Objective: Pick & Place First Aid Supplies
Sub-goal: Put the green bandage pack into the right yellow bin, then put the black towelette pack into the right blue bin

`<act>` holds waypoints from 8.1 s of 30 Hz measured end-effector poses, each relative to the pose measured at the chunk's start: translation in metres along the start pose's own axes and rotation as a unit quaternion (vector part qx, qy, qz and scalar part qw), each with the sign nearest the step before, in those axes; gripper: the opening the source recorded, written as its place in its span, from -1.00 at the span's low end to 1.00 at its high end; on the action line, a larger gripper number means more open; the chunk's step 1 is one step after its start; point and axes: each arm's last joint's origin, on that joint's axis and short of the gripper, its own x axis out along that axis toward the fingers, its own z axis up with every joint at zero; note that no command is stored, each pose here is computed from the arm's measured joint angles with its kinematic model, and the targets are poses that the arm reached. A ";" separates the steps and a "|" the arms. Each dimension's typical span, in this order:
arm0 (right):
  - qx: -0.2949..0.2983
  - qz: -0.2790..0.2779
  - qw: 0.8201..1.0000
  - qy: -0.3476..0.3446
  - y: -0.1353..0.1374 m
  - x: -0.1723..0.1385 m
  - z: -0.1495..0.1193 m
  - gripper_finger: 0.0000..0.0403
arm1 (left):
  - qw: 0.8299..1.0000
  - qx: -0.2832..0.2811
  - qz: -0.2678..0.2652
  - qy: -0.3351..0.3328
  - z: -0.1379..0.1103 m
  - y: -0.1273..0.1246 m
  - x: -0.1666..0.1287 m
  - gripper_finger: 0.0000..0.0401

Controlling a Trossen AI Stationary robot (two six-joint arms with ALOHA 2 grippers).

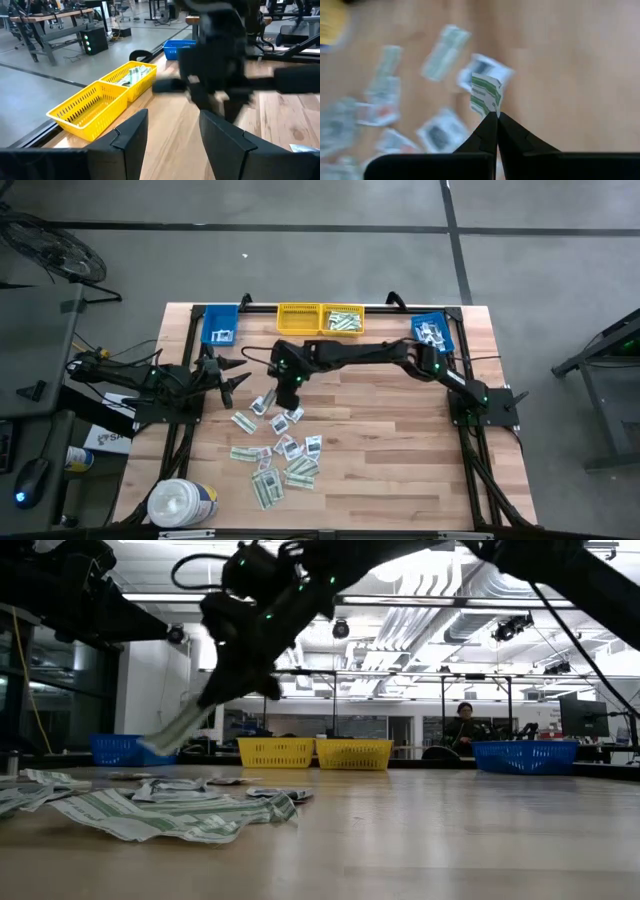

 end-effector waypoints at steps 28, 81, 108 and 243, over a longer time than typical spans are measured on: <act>0.109 -0.409 0.906 0.022 -0.104 -0.129 -0.052 -1.00 | 1.000 0.001 0.006 0.000 0.000 0.000 0.000 -0.12; -0.065 -0.147 0.986 -0.046 -0.041 -0.152 -0.101 -0.28 | 1.000 -0.009 0.006 -0.001 0.000 0.000 0.000 -0.12; -0.304 -0.040 0.950 -0.057 0.061 -0.036 -0.123 -0.28 | 0.995 -0.038 -0.092 -0.012 -0.021 0.005 -0.011 -0.12; 0.005 -0.284 0.938 0.196 -0.003 -0.140 -0.188 -1.00 | 0.985 -0.088 -0.145 -0.036 -0.031 -0.003 -0.004 -0.12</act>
